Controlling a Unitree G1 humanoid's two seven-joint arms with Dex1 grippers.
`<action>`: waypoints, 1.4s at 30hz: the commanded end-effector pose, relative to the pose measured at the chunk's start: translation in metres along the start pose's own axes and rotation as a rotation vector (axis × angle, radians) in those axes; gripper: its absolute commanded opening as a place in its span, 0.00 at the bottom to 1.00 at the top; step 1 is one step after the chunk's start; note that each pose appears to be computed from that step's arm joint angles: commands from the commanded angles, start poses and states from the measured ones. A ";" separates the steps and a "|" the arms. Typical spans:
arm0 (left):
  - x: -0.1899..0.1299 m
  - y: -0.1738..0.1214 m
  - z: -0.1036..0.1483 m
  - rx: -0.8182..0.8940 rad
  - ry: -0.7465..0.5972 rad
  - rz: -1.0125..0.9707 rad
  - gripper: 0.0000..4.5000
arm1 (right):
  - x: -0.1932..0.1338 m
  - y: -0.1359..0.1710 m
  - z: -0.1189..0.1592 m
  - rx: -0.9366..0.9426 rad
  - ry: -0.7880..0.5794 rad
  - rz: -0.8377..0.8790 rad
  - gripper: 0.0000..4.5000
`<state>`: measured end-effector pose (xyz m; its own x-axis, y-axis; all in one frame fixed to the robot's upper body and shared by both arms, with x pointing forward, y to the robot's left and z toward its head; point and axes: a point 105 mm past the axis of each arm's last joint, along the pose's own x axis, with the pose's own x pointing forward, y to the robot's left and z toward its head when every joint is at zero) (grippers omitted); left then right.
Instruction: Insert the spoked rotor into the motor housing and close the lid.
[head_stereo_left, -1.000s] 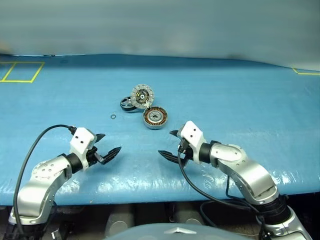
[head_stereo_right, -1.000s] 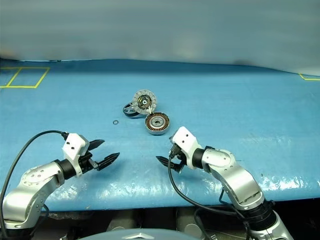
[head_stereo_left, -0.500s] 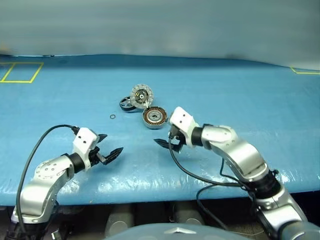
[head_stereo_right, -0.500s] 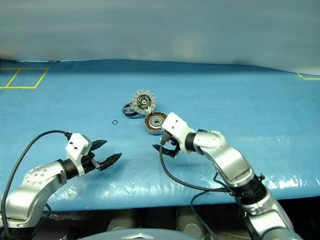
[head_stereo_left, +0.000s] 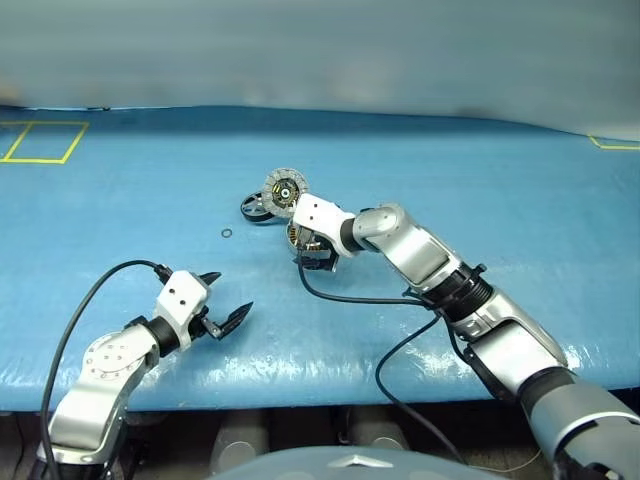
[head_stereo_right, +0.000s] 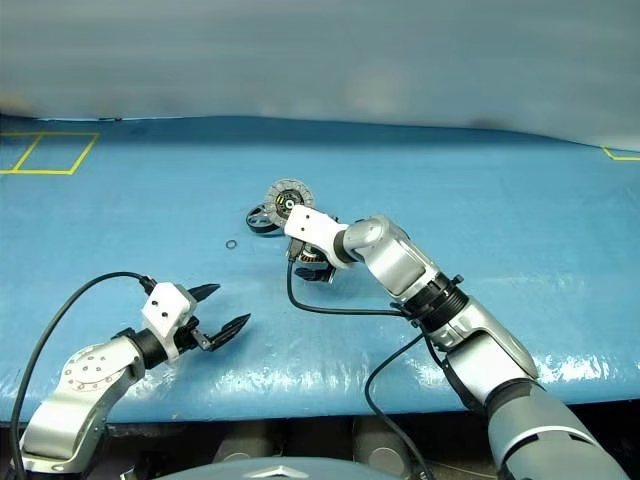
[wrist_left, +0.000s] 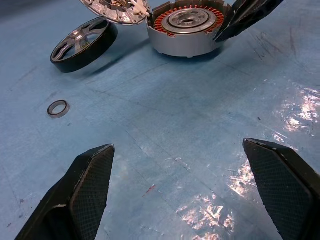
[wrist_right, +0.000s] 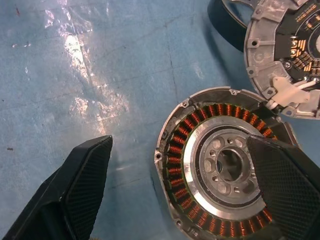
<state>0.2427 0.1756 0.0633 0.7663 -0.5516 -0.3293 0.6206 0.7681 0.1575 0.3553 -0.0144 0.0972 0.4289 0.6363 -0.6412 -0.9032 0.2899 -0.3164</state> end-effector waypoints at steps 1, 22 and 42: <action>0.000 -0.003 0.008 0.012 -0.037 -0.004 0.99 | 0.001 -0.003 0.003 -0.047 0.002 -0.004 1.00; 0.007 -0.008 0.009 -0.001 -0.054 -0.024 1.00 | 0.009 0.018 -0.013 0.001 0.042 0.073 0.45; 0.002 -0.006 0.006 -0.030 -0.051 -0.006 1.00 | 0.000 0.088 -0.017 0.429 0.033 0.008 0.45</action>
<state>0.2400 0.1682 0.0597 0.7610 -0.5674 -0.3146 0.6247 0.7717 0.1192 0.2908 0.0014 0.0778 0.4889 0.6347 -0.5984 -0.8308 0.5479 -0.0976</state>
